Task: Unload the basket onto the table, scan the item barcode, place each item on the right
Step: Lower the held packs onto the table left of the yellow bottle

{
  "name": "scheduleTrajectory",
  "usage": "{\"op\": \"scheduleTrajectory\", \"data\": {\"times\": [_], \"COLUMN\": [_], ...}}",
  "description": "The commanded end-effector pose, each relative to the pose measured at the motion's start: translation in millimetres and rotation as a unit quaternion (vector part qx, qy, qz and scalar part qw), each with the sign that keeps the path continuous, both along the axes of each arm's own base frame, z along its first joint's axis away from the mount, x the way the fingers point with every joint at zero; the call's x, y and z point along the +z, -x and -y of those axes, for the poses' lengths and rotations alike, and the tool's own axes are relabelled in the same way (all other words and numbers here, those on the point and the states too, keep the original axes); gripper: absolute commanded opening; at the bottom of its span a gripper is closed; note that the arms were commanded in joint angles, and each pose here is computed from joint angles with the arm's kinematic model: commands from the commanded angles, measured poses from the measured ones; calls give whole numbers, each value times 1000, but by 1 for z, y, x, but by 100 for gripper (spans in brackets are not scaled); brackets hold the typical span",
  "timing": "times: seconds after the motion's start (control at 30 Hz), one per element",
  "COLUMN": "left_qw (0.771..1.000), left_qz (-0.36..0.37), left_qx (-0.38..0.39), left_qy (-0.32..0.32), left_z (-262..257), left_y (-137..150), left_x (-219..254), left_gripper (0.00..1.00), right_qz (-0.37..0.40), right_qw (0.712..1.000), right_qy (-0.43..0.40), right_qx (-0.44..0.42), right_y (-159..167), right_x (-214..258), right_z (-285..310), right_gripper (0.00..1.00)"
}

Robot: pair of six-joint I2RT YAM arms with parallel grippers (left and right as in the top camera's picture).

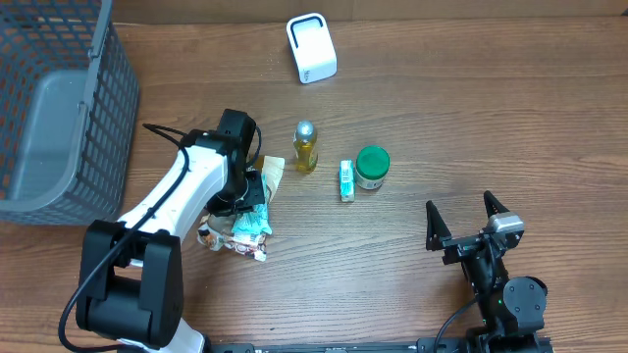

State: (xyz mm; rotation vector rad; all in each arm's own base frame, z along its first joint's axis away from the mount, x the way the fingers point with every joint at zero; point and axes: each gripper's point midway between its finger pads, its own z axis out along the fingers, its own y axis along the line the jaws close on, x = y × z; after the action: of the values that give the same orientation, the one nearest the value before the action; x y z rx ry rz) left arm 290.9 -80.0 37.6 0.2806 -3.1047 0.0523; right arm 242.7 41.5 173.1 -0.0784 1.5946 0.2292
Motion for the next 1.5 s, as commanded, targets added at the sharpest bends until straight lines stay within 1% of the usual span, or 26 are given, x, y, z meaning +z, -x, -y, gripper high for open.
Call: {"op": "scheduleTrajectory", "data": {"times": [0.0, 0.1, 0.2, 0.23, 0.5, 0.67, 0.87, 1.0, 1.1, 1.23, 1.33, 1.37, 1.4, 1.47], "left_qw": [999, 997, 992, 991, 991, 990, 995, 995, 993, 991, 991, 992, 992, 993], "left_qz": [10, 22, 21, 18, 17, 19, 24, 55, 68, 67, 64, 63, 63, 62], "left_qx": [-4, -5, -9, -9, -30, -46, -53, -73, -75, -77, -66, -62, -60, -60], "left_qy": [31, 75, 124, 130, 129, 129, 78, 43, 53, 89, 92, 92, 92, 86], "left_z": [11, 27, 45, 47, 59, 68, 51, 40, 45, 57, 58, 58, 58, 56], "left_y": [-11, -19, -20, -20, -11, -5, -3, -16, -22, -22, -21, -21, -21, -21], "left_x": [16, 34, 41, 41, 26, 13, 3, 2, 3, 6, 6, 6, 6, 5], "left_gripper": [4, 4, 4, 4, 4, 6, 9, 11, 11, 12, 14, 17, 22, 25], "right_qz": [1, 1, 1, 1, 1, 1, 1, 1, 1, 1, 1, 1, 1, 1], "right_qw": [1000, 1000, 1000, 1000, 1000, 1000, 1000, 1000, 1000, 1000, 1000, 1000, 1000, 1000], "right_qy": [1, 1, 1, 1, 1, 1, 1, 1, 1, 1, 1, 1, 1, 1], "right_qx": [-4, -4, -4, -4, -4, -4, -4, -4, -4, -4, -4, -4, -4, -4], "right_y": [0, 0, 0, 0, 0, 0, 0, 0, 0, 0, 0, 0, 0, 0], "right_x": [-3, -3, -3, -3, -3, -3, -3, -3, -3, -3, -3, -3, -3, -3], "right_z": [1, 1, 1, 1, 1, 1, 1, 1, 1, 1, 1, 1, 1, 1], "right_gripper": [100, 100, 100, 100, 100, 100, 100, 100, 100, 100, 100, 100, 100, 100]}}
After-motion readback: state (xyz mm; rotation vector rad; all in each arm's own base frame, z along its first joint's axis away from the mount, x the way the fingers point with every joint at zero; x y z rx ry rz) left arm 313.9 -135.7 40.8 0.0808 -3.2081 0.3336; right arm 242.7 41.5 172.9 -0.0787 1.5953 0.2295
